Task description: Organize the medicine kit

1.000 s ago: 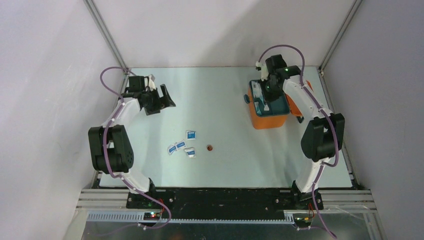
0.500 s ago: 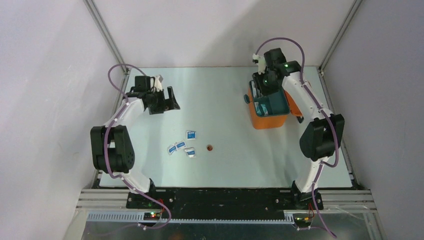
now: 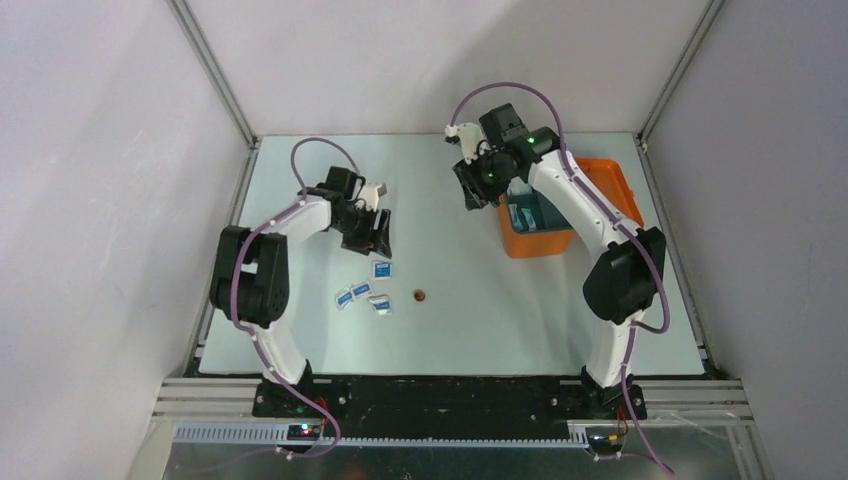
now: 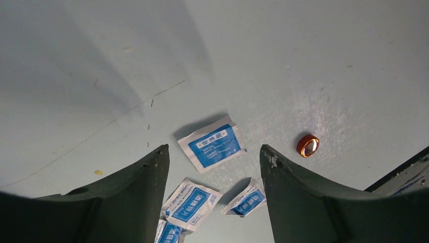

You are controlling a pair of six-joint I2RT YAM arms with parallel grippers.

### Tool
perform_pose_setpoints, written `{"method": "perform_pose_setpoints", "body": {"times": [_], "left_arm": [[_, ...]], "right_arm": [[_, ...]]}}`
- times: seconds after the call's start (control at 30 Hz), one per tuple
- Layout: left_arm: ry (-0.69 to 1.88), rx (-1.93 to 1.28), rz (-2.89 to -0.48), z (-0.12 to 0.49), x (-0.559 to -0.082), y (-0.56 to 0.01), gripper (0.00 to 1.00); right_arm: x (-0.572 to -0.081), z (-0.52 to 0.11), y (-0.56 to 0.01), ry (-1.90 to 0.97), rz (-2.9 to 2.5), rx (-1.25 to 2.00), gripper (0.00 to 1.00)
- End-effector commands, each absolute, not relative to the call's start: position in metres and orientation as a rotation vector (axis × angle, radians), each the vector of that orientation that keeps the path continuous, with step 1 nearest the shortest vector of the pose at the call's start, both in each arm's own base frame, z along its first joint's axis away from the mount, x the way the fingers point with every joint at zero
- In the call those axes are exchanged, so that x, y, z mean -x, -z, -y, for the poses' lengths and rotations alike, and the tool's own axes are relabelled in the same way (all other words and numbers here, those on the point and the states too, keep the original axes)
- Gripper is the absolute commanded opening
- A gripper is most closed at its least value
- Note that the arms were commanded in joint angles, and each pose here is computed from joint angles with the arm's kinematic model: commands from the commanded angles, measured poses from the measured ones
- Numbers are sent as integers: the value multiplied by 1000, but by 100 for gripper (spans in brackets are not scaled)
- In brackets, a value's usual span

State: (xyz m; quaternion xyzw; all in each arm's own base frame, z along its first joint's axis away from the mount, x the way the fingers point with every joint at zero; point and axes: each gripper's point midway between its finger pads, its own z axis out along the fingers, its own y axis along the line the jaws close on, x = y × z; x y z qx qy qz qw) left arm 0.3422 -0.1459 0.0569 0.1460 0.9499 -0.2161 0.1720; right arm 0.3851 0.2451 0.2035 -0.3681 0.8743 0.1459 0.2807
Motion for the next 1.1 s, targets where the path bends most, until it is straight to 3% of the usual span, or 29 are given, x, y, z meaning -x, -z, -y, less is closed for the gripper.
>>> {"method": "perform_pose_setpoints", "body": {"times": [0.0,0.2,0.37,0.7,1.07], "left_arm": [[617,-419,-2729,142,-337,-55,70],[677,-345,-2804,141,-320,-40,67],[773,-193,-2853,134,-311,-32,66],[1084,85,-2851,144,-312,-33,65],[1208,325,-2895,152,-299,-24,64]], "right_arm": [[-356,-277,-215,-762,-2313,1056,47],[-325,-325,-187,-1160,-2399,1047,59],[-324,-365,-151,-1305,-2498,968,71],[-325,-422,-93,-1668,-2673,655,69],[-307,-441,-49,-1634,-2827,578,66]]}}
